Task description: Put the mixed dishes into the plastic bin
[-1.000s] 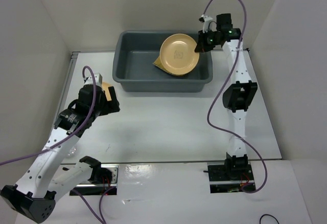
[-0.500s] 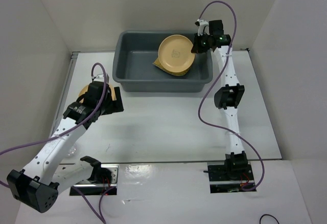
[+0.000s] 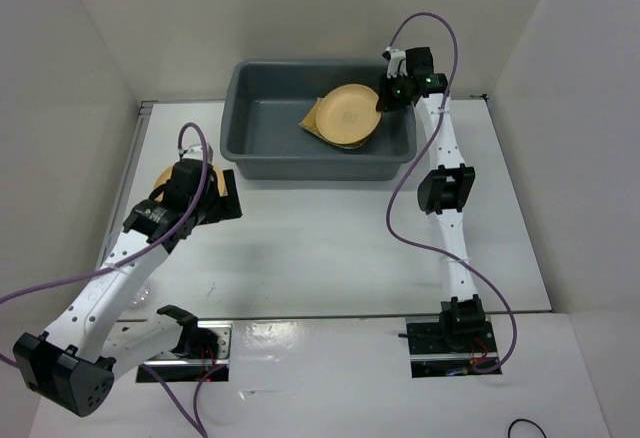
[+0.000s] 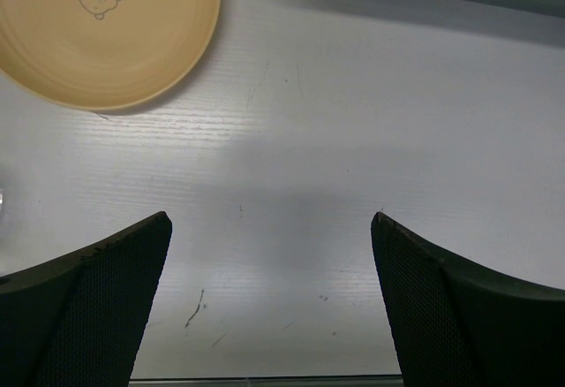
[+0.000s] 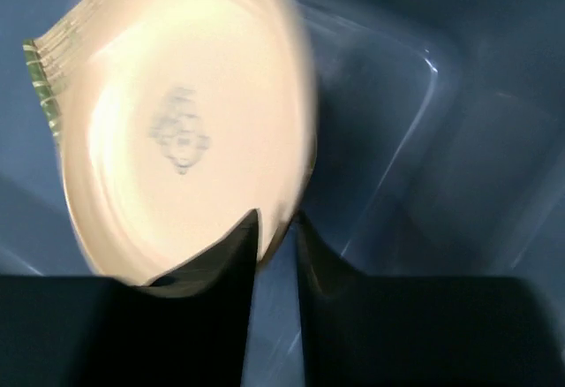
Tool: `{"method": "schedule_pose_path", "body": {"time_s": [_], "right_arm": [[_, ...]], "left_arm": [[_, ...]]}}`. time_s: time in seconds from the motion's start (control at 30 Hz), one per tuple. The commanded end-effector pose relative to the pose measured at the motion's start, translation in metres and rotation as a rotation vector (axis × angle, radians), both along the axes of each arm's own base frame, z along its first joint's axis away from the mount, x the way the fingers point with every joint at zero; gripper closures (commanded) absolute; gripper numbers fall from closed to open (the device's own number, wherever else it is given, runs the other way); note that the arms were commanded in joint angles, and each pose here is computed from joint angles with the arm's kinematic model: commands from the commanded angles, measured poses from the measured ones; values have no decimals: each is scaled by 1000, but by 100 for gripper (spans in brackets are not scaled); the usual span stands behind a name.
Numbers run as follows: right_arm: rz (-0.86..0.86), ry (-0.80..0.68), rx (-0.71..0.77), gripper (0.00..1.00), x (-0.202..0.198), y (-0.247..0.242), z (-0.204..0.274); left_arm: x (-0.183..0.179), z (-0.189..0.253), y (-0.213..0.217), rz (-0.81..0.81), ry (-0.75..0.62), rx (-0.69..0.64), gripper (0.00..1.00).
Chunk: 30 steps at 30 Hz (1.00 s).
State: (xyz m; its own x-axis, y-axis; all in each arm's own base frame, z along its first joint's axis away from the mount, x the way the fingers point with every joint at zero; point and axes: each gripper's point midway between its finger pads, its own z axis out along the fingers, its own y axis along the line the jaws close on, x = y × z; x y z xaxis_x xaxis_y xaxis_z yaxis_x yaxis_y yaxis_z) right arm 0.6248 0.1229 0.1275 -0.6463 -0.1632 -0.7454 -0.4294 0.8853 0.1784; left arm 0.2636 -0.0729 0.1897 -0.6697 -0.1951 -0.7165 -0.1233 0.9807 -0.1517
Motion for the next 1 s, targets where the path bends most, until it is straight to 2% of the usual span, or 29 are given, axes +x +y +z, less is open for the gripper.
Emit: {"method": "schedule_pose_path", "body": {"time_s": [0.0, 0.1, 0.2, 0.27, 0.4, 0.43, 0.47, 0.5, 0.53, 0.6, 0.67, 0.7, 0.73, 0.8, 0.9, 0.97], "right_arm": [[-31, -70, -4, 69, 10, -5, 21], [-39, -85, -9, 56, 8, -7, 33], [-48, -60, -21, 52, 1, -10, 36], [-74, -59, -44, 45, -2, -16, 43], [-113, -98, -64, 45, -12, -30, 84], [-139, -123, -50, 45, -20, -39, 111], [-148, -128, -50, 45, -26, -45, 122], [-150, -107, -46, 45, -33, -50, 124], [-152, -149, -41, 45, -49, -51, 158], [-137, -144, -57, 42, -66, -57, 170], [-111, -224, -70, 42, -94, -58, 217], [-105, -220, -77, 40, -104, -59, 222], [-102, -278, -79, 38, -126, -60, 254], [-97, -306, -86, 34, -146, -61, 271], [-96, -370, -105, 27, -183, -65, 304], [-118, -397, -117, 26, -203, -70, 318]], "left_arm": [[2, 9, 0, -4, -41, -6, 0], [0, 11, 2, 11, -45, -6, 0], [0, 20, 14, 95, -81, 0, 0], [-4, 21, 20, 126, -83, 10, 0], [-5, 30, 32, 170, -125, 35, 0], [0, 38, 33, 185, -169, 26, 0], [3, 43, 39, 247, -197, 19, 0], [4, 45, 44, 299, -223, -16, 0], [9, 50, 47, 394, -266, -107, 0], [20, 52, 35, 363, -320, -230, 0], [25, 45, 34, 415, -305, -350, 0], [27, 28, 36, 454, -239, -347, 0], [30, 21, 48, 520, -207, -351, 0], [36, -10, 56, 577, -65, -337, 0], [58, -28, 81, 636, 16, -343, 0], [85, -19, 95, 661, 10, -319, 0]]}}
